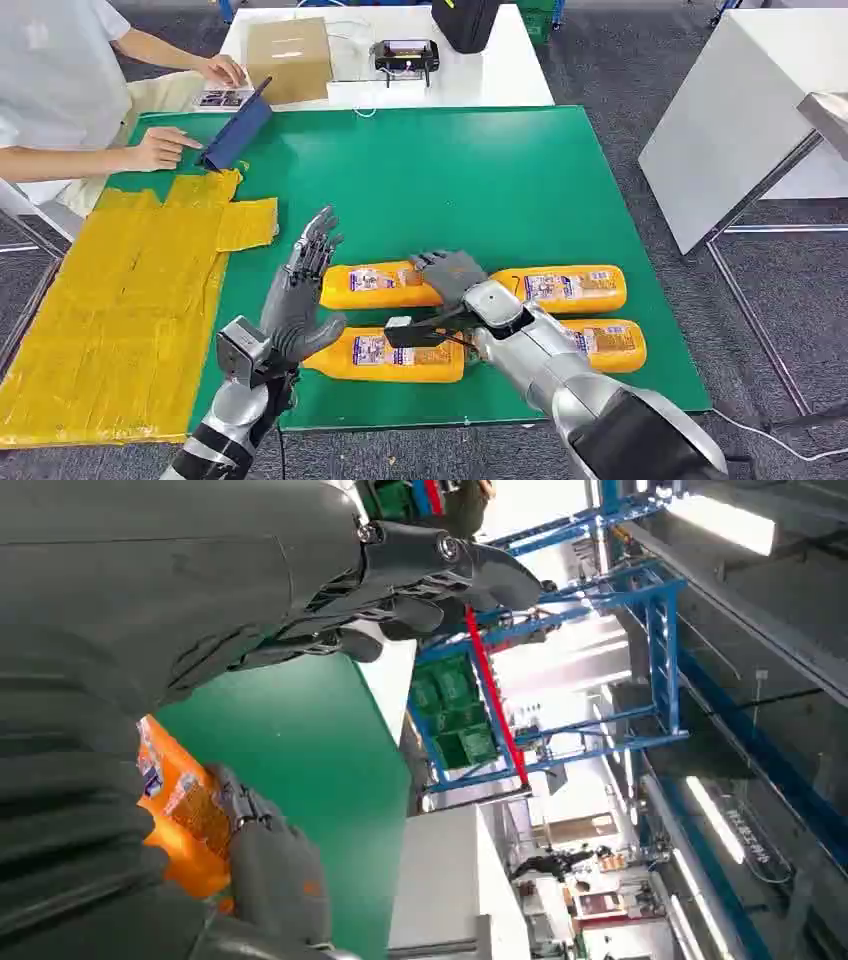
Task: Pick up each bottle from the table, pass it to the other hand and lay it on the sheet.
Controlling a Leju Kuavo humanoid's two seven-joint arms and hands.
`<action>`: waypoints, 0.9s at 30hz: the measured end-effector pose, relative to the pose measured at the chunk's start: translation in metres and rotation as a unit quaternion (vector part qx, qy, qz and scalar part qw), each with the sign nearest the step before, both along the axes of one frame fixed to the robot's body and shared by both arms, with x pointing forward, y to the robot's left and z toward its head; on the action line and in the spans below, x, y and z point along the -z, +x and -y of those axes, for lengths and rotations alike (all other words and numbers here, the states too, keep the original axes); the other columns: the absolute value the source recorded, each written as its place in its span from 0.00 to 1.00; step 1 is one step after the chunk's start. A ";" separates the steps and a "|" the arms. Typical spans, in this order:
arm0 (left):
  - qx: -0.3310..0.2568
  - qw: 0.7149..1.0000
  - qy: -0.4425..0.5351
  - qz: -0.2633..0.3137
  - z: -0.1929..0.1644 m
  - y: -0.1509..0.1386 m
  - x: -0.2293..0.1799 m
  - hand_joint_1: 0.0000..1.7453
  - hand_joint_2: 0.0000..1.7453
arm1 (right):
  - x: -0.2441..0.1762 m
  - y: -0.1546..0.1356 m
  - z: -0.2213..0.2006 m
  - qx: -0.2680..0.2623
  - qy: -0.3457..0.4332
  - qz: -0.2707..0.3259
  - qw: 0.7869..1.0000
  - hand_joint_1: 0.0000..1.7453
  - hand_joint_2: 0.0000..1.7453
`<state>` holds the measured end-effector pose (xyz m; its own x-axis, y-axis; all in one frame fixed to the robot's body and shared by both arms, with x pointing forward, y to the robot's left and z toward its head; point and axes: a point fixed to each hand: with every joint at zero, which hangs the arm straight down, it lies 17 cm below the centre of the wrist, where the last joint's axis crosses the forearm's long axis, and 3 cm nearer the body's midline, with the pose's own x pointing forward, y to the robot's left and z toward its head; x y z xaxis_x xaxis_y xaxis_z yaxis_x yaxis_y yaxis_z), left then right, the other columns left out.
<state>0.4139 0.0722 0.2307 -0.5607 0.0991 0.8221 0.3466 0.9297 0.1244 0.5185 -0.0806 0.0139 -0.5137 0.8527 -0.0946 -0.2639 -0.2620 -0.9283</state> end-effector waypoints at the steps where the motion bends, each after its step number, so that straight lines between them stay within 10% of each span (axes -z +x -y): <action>1: 0.001 1.000 0.000 -0.001 0.001 0.000 0.001 0.00 1.00 | 0.001 0.000 0.000 0.000 -0.002 -0.002 1.000 0.86 1.00; 8: 0.005 1.000 -0.001 -0.002 0.004 -0.001 0.002 0.00 1.00 | 0.002 0.000 0.002 -0.002 -0.016 -0.002 1.000 1.00 1.00; 14: -0.009 1.000 0.003 -0.003 0.001 -0.001 0.004 0.00 1.00 | -0.037 0.013 -0.002 0.014 0.039 0.121 0.992 1.00 1.00; 19: -0.026 0.999 0.017 -0.012 -0.005 -0.011 0.015 0.00 1.00 | -0.111 0.009 -0.005 0.042 0.198 0.251 0.947 1.00 1.00; 27: -0.048 0.999 0.017 -0.020 -0.019 -0.017 0.022 0.00 1.00 | -0.165 -0.001 0.032 0.113 0.345 0.282 0.888 1.00 1.00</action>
<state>0.3971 0.0911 0.2084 -0.5329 0.0182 0.8460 0.2620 0.9542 0.1445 0.5170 -0.1123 0.1789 -0.3585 0.8831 0.3025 0.3212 0.4210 -0.8483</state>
